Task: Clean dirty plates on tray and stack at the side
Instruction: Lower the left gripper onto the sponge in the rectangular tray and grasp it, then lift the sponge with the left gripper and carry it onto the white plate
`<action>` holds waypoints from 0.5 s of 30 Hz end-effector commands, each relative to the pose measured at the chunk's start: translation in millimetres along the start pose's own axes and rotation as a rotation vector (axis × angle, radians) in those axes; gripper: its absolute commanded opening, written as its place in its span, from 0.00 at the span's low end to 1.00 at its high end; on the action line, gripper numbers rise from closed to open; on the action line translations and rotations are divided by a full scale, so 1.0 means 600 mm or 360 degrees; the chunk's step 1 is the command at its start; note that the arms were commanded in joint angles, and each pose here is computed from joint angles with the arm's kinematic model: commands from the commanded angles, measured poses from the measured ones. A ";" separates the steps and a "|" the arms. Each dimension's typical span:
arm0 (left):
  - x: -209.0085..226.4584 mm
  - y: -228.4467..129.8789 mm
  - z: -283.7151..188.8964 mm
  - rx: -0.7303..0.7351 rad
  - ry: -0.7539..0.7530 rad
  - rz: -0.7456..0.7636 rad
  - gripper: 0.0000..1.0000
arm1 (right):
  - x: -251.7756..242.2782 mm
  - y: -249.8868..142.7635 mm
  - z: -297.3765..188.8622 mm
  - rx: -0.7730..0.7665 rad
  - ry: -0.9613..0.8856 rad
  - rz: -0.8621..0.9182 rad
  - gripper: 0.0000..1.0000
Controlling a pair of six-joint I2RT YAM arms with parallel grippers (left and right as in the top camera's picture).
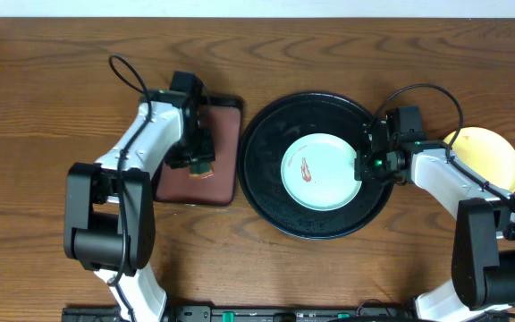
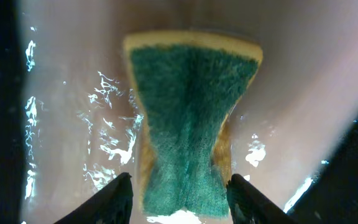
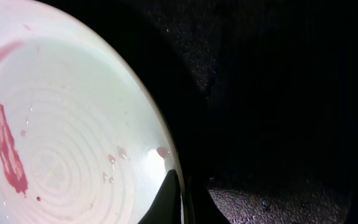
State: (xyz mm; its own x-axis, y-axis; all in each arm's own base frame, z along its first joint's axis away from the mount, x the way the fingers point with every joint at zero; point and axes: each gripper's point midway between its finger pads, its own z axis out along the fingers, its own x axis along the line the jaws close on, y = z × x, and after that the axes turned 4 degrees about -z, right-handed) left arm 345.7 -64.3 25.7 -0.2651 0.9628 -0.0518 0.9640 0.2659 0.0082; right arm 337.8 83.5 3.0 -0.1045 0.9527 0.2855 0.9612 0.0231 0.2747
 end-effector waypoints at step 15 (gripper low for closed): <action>-0.020 -0.043 0.009 0.0025 0.0011 0.0154 0.14 | 0.005 -0.012 0.009 0.0048 0.0028 0.0020 0.01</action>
State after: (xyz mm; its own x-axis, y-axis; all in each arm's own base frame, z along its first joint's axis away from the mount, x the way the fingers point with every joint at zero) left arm 312.0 -77.9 1.2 -0.2143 0.9765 -0.0225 0.9765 0.2136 -0.0295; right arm 337.8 83.8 3.1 -0.1047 0.9520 0.2877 0.9613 0.0228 0.2745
